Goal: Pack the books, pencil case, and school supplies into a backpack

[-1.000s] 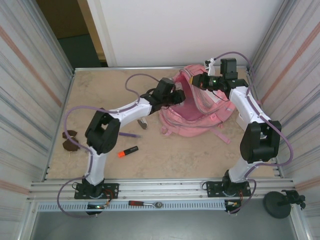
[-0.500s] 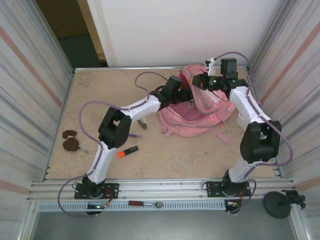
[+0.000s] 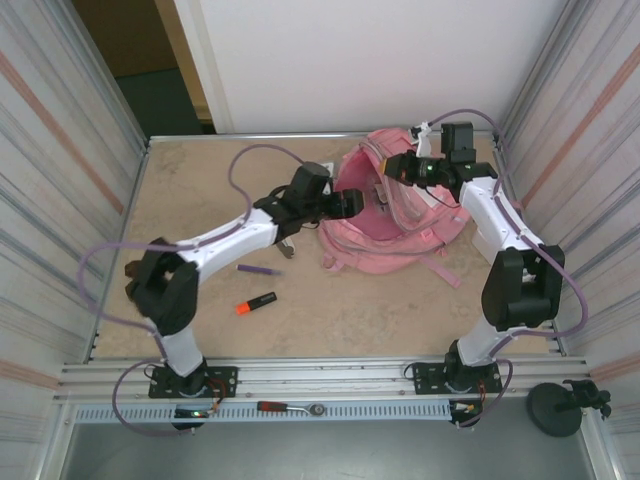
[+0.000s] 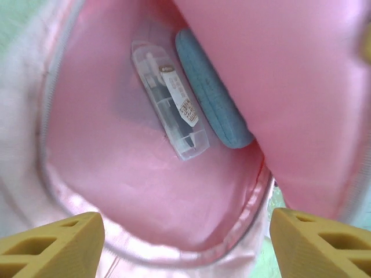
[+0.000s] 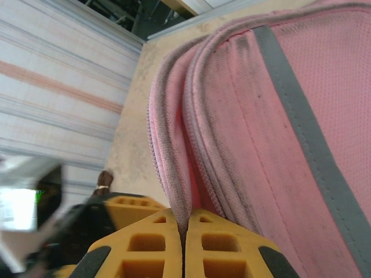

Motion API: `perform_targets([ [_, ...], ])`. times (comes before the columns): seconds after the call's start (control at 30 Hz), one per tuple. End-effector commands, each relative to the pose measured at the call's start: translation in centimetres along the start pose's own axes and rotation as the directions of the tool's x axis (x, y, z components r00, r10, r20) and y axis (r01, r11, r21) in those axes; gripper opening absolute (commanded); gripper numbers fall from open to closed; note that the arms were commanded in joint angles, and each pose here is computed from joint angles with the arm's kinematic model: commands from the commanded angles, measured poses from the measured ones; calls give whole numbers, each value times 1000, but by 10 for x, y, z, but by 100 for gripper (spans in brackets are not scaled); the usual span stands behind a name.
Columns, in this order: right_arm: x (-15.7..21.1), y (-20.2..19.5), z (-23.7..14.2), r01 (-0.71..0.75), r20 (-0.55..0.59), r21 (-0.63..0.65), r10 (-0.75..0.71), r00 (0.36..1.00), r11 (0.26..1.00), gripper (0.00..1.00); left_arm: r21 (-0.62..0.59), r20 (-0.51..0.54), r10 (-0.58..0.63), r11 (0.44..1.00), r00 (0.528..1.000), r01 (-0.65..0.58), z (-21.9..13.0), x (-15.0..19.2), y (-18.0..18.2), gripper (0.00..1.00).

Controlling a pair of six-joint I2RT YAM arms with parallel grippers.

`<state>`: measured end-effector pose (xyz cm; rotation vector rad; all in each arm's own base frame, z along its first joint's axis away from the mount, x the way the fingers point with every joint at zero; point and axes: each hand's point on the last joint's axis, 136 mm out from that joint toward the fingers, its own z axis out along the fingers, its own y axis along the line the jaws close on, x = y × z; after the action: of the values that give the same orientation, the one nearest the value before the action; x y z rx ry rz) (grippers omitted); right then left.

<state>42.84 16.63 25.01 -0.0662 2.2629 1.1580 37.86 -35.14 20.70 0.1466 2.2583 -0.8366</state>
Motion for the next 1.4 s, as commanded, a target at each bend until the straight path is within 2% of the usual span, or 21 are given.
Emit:
perform_targets([
  [0.0,9,-4,-6,5,-4,42,-5,1000,999,2,-96,55,54,994,997,-48,-24,-11,38,77],
  [0.27,38,-5,12,31,-87,85,-24,996,996,11,-216,69,-47,974,997,61,-34,-19,122,78],
  [0.4,70,-19,26,48,-169,126,-27,985,991,25,-236,76,-62,969,995,78,-34,-25,140,79],
  [0.53,87,-21,22,45,-190,125,-21,982,991,38,-242,82,-63,967,995,81,-38,-28,145,80],
  [0.67,88,-6,-1,91,-145,120,-74,987,989,55,-207,55,-68,975,996,78,-39,-24,138,83],
  [0.77,81,-7,-27,114,-85,166,-101,991,980,60,-136,28,-104,985,994,107,-34,-15,129,84],
  [0.87,70,-31,-58,79,5,260,-83,997,962,64,-59,-19,-145,988,989,143,-24,2,117,85],
  [1.0,60,-81,-86,-54,120,351,13,993,935,68,-15,-92,-147,989,985,146,-13,32,99,85],
  [1.17,63,-117,-80,-176,162,336,127,979,925,69,-10,-136,-131,991,982,131,-10,57,91,86],
  [1.37,66,-127,-70,-231,209,327,168,963,916,73,-62,-76,-90,994,993,86,-16,28,113,89],
])
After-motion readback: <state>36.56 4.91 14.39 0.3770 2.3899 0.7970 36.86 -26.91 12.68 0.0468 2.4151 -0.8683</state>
